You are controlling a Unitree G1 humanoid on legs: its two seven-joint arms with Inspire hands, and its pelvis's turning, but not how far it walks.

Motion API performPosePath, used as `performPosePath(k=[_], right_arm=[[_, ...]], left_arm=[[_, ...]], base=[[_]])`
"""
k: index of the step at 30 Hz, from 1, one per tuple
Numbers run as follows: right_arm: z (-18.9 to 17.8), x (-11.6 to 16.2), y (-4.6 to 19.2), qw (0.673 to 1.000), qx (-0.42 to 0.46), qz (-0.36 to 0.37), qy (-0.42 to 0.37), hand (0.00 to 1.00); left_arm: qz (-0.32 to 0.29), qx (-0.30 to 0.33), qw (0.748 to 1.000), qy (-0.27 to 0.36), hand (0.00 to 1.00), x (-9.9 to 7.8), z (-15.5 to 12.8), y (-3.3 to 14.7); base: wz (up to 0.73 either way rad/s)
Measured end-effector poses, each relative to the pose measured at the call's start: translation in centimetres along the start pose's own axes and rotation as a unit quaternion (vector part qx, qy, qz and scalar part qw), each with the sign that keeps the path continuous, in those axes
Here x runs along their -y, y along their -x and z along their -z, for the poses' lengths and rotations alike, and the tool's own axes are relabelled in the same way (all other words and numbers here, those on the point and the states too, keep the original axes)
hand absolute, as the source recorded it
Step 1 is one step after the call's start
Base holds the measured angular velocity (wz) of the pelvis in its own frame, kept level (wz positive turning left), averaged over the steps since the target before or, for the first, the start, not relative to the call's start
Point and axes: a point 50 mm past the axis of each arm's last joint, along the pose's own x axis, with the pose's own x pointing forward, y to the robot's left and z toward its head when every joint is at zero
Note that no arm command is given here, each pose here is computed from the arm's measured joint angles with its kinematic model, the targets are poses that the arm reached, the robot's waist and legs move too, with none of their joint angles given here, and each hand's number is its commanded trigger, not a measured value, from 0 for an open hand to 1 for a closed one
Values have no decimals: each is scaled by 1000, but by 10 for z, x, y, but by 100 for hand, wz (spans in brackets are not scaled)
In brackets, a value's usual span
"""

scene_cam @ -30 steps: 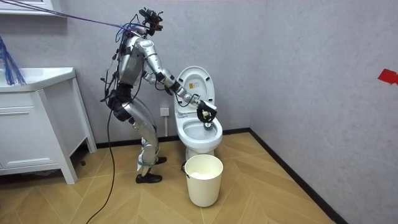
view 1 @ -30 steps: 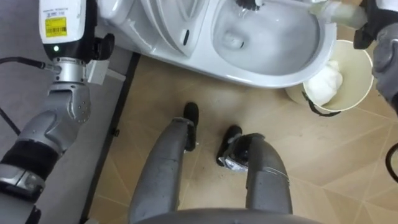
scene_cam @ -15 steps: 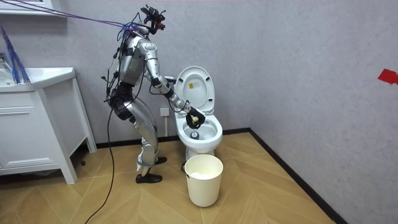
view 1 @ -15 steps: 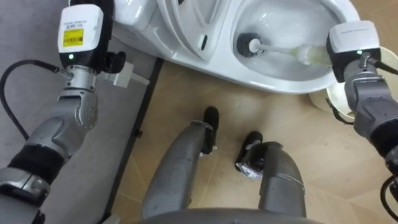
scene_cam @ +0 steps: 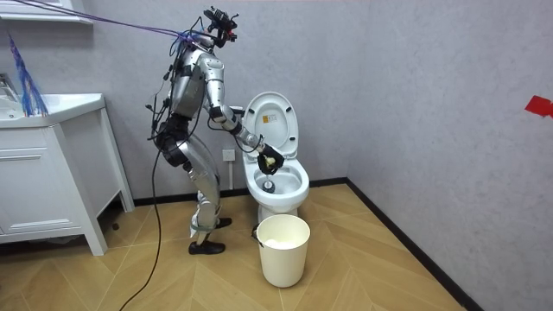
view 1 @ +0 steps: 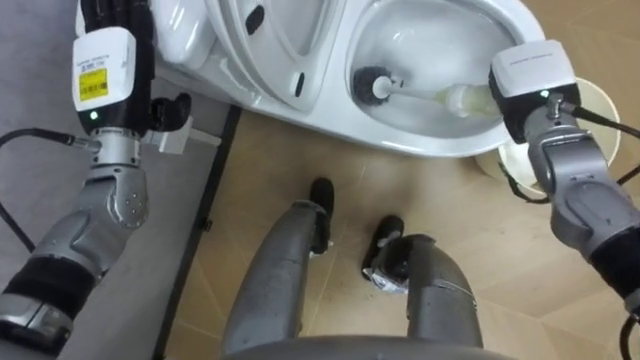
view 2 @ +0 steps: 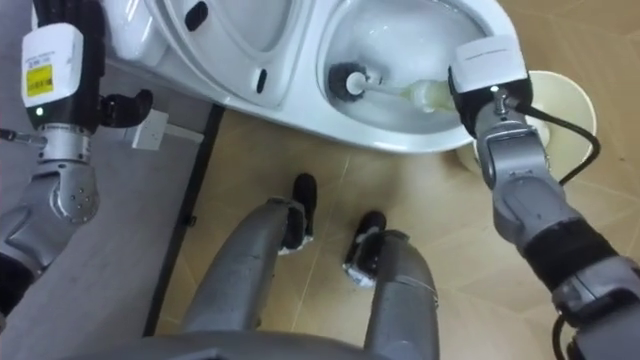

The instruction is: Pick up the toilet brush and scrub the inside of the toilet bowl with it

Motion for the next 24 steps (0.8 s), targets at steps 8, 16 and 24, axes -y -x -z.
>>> performPosePath(k=[8,16,24], right_arm=[[3,-56,7,992,-16,-112,-48,100],[9,-133,47,945,-76,-213,-236,100],[-8,-176,99,901,-98,-253,-338,100]], left_arm=[[79,-36,996,-9,0,22,16,22],[124,-106,987,-8,0,39,30,65],[169,-177,969,25,0,44,37,121]], base=[[2],[1],[3]])
